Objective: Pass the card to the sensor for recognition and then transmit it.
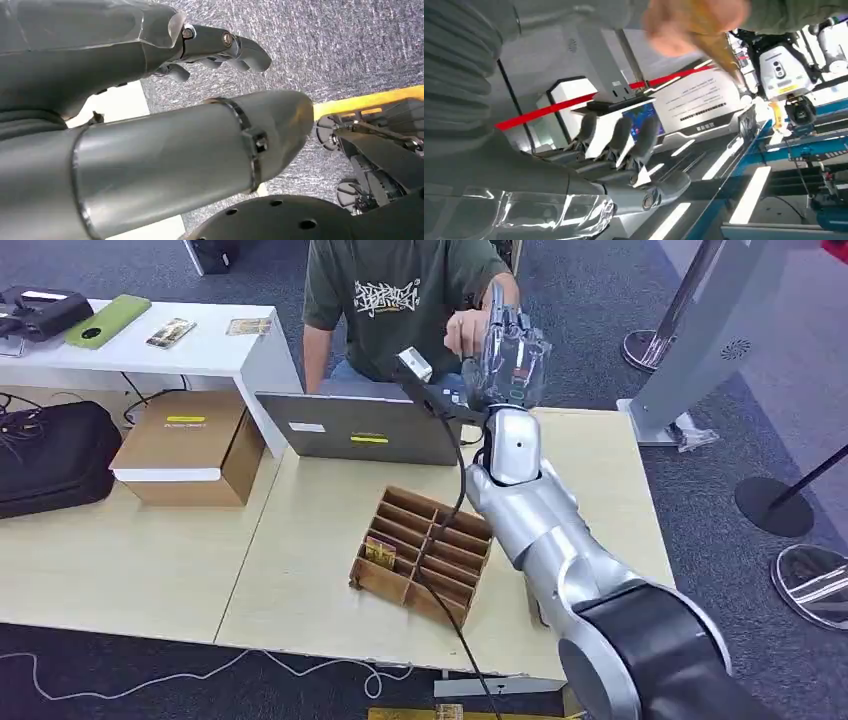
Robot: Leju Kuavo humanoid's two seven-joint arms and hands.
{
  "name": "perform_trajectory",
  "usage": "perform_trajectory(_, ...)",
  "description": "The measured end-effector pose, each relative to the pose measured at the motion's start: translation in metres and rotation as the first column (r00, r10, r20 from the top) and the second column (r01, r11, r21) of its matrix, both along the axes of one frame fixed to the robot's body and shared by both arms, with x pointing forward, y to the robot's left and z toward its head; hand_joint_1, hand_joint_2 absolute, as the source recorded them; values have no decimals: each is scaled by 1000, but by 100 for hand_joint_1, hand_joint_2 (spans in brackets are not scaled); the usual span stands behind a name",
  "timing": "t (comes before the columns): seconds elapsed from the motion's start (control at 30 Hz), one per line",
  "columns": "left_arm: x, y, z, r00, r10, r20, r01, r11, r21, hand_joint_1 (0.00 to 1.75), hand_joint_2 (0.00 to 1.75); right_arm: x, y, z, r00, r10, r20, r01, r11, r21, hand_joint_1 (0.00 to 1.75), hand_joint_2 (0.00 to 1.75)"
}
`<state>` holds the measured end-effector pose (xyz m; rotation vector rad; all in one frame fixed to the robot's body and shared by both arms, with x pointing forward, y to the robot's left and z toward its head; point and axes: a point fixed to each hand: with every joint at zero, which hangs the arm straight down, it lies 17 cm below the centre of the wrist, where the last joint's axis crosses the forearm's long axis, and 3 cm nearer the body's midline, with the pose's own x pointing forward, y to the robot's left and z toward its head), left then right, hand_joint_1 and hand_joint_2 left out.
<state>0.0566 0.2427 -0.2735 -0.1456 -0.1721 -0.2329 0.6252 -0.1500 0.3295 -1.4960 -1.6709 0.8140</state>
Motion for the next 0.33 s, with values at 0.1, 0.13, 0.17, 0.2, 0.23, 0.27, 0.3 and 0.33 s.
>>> perform_trajectory(0.1,1,0,0,1000,12,0,-12,1000,-2,0,0,-10,7,1,998,56,37,-58,998,36,0,175)
perform_trajectory(0.13,2,0,0,1000,15,1,-15,1000,-2,0,0,-14,7,1,996,67,50,-70,997,43,0,175)
perform_trajectory(0.17,2,0,0,1000,19,1,-19,1000,-2,0,0,-17,7,-1,996,74,55,-77,996,52,0,175)
perform_trajectory(0.2,2,0,0,1000,25,1,-25,1000,-3,0,0,-23,5,2,994,81,80,-87,994,73,0,175)
perform_trajectory(0.23,3,0,0,999,33,1,-33,999,-4,0,0,-30,4,1,991,91,97,-99,991,89,0,175)
perform_trajectory(0.27,3,0,0,999,43,2,-43,999,-6,0,0,-39,2,-1,988,102,117,-114,988,105,0,175)
perform_trajectory(0.3,4,-1,0,999,51,3,-51,999,-7,0,0,-47,0,-4,986,106,131,-121,985,119,0,175)
perform_trajectory(0.33,3,-1,0,998,59,3,-59,998,-9,0,0,-58,-2,-8,983,110,148,-129,983,130,0,175)
